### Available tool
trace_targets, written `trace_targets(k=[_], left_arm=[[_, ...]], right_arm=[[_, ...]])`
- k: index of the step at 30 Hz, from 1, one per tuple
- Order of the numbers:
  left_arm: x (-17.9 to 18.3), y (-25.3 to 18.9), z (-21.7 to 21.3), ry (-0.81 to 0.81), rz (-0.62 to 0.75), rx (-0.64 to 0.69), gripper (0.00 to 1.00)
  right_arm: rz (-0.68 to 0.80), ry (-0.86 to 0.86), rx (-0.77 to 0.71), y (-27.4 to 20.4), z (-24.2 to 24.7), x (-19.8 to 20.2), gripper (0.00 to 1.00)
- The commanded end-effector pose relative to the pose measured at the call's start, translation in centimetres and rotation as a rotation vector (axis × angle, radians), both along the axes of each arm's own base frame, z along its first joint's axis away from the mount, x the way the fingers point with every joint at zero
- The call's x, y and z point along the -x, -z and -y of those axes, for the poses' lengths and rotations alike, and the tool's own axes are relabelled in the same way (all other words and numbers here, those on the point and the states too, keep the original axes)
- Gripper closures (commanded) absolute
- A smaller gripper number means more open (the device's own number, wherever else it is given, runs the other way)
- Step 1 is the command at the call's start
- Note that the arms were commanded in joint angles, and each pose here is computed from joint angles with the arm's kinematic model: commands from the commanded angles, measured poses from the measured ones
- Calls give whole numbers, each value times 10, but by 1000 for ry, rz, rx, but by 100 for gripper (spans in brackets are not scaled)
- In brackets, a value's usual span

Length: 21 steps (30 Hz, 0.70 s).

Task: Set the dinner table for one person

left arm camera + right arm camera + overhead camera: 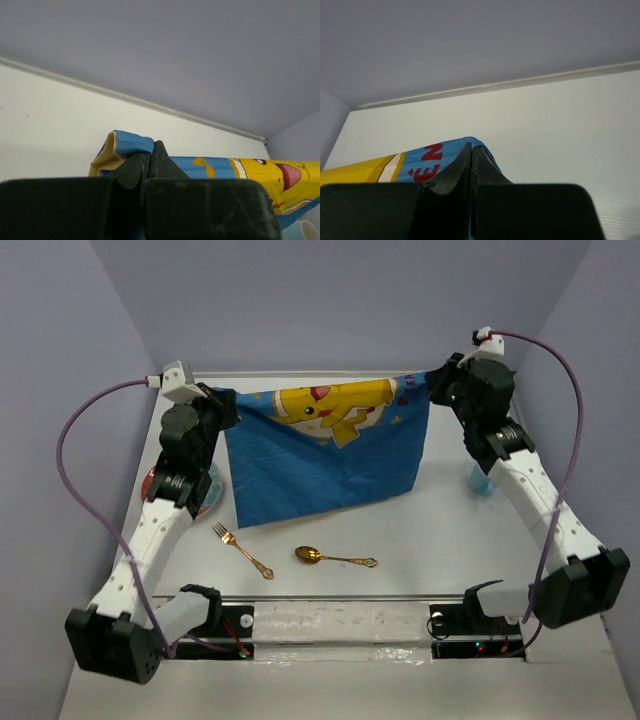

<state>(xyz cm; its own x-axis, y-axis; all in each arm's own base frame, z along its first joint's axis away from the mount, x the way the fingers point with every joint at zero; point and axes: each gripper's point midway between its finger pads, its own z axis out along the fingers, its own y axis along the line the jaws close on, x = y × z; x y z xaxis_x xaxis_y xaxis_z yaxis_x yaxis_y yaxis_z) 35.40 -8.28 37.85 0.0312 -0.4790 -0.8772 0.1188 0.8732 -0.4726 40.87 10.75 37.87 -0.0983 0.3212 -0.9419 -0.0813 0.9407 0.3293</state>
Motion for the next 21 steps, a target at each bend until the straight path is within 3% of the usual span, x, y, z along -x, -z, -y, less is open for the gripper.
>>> trace_targets(k=[1,3,4,6,10,13,18,19,21], left_arm=[[-49,-23,-18,-73,57,73,100],[-74,-18,-21,-76,31,73,100],[-80,-43,-23,-71,72,86,100],[-96,-47,-26,-65,62,92,100],[-93,-92,-26,-56,146,93,100],[-86,-94,-33,-77,167,84,100],[-83,-23,-29,-48,107,139,100],[-80,-10,-31,-52,95,174,100],[-76,38,-34,-67,39,200,100]], right_arm=[[75,-29,-61,-36,9,-45,100],[93,-28,-61,-50,10,-71,100],[103,-37,-64,-57,13,-78,100],[107,-34,-64,-66,17,-89,100],[166,-34,-44,-102,17,-96,100],[185,-26,-31,-111,23,-91,100],[167,-93,-35,-77,12,-79,100],[72,-108,-36,-27,9,-80,100],[4,-136,-61,29,4,-69,100]])
